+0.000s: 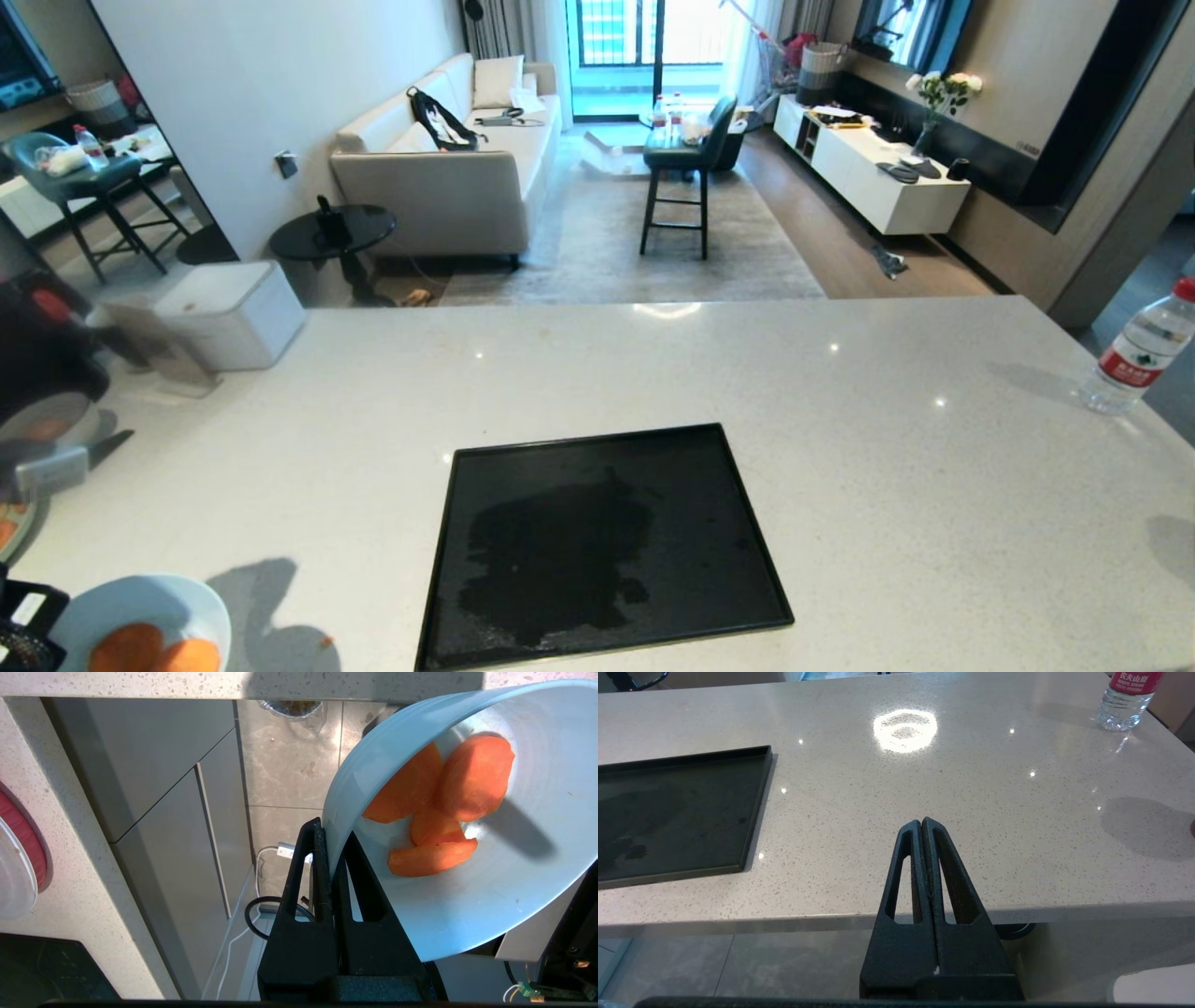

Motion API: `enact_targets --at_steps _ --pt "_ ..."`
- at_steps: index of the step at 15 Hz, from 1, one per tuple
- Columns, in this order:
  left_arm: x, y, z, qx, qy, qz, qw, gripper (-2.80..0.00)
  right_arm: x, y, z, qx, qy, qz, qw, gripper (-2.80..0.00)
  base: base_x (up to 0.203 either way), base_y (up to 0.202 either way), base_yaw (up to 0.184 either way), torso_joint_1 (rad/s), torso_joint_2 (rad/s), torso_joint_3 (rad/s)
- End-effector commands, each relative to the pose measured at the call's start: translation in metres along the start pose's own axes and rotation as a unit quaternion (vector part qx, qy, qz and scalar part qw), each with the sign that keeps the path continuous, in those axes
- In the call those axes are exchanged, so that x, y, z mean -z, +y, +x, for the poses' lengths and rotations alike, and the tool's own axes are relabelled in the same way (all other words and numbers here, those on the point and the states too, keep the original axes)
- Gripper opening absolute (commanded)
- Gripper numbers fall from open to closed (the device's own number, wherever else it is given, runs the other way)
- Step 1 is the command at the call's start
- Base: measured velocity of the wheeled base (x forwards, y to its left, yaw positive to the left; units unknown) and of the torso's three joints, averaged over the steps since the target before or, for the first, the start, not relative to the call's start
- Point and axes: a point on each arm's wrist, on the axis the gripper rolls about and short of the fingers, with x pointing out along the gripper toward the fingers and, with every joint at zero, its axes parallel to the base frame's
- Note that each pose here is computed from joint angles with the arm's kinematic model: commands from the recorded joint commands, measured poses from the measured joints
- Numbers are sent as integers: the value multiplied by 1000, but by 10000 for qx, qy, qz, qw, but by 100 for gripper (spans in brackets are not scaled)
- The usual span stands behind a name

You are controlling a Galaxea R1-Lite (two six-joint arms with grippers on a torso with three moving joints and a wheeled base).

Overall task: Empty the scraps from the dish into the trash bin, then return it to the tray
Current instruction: Move the bowl over the trash can

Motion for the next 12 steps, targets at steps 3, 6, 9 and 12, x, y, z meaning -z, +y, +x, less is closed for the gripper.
enact_targets --at_steps 3,6,9,12 --pt "17 -5 0 15 36 7 10000 -280 0 0 0 -2 -5 0 10000 -280 0 0 0 0 0 0" --pt "26 -8 0 -2 8 -1 10000 -280 0 0 0 -2 2 0 10000 -280 0 0 0 0 0 0" --pt "30 -10 1 3 29 -17 10000 -280 0 0 0 -2 -5 0 10000 -280 0 0 0 0 0 0" --pt "33 -11 1 4 34 -16 10000 -280 0 0 0 -2 -3 0 10000 -280 0 0 0 0 0 0"
